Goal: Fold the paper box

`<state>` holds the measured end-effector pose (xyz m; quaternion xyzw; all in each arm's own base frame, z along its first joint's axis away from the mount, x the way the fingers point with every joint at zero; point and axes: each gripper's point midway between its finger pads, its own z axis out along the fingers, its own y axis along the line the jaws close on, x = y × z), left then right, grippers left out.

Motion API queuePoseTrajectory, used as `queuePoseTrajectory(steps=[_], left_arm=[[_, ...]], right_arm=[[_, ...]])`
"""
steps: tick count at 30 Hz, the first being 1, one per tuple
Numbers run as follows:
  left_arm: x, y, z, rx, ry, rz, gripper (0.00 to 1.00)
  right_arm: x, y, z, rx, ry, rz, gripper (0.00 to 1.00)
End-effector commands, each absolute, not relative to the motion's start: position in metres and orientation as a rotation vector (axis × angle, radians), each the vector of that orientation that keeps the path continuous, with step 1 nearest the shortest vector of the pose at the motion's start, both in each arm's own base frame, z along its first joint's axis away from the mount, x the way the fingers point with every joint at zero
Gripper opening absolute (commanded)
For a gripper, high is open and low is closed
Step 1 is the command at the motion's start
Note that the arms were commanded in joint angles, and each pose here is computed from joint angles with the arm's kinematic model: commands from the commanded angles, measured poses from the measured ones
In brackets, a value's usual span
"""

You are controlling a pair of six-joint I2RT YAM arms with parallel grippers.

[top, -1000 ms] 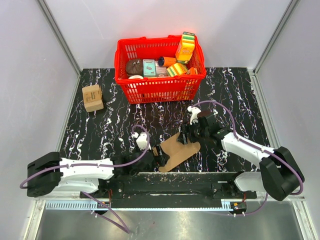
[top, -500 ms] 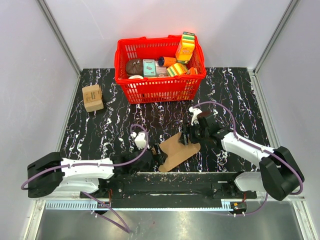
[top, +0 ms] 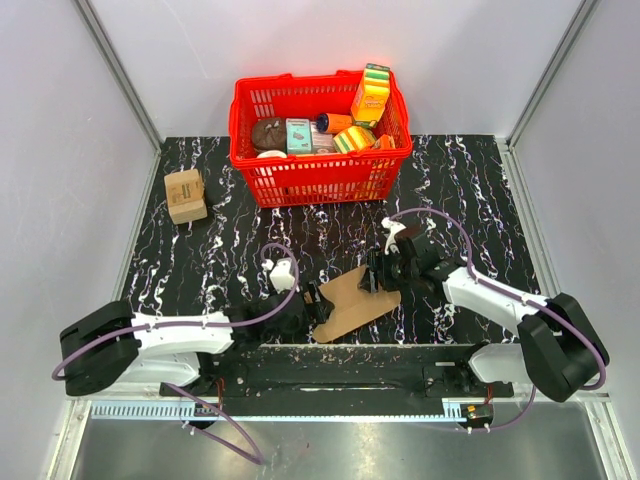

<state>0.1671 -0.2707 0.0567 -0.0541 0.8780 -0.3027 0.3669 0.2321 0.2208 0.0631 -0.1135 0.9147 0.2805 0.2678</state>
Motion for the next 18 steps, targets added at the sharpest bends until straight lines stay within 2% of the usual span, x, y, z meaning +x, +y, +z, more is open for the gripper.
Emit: queuePoseTrajectory(steps=[1,8,18], left_arm=[[0.17,-0.292,0.076,-0.119,2.216,-0.879,0.82],[0.186,-0.282,0.08,-0.108,2.2,-0.832,0.81],[0.233,-0.267,0.094,-0.04,2.136,-0.764,0.8]], right_arm=[[0.229,0.23,0.075,-0.276,2.436,0.86,0.68],[0.224,0.236,0.084,-0.236,2.414,0.931,0.65],[0.229,0.247,0.09,-0.195,2.371,1.02,0.62]])
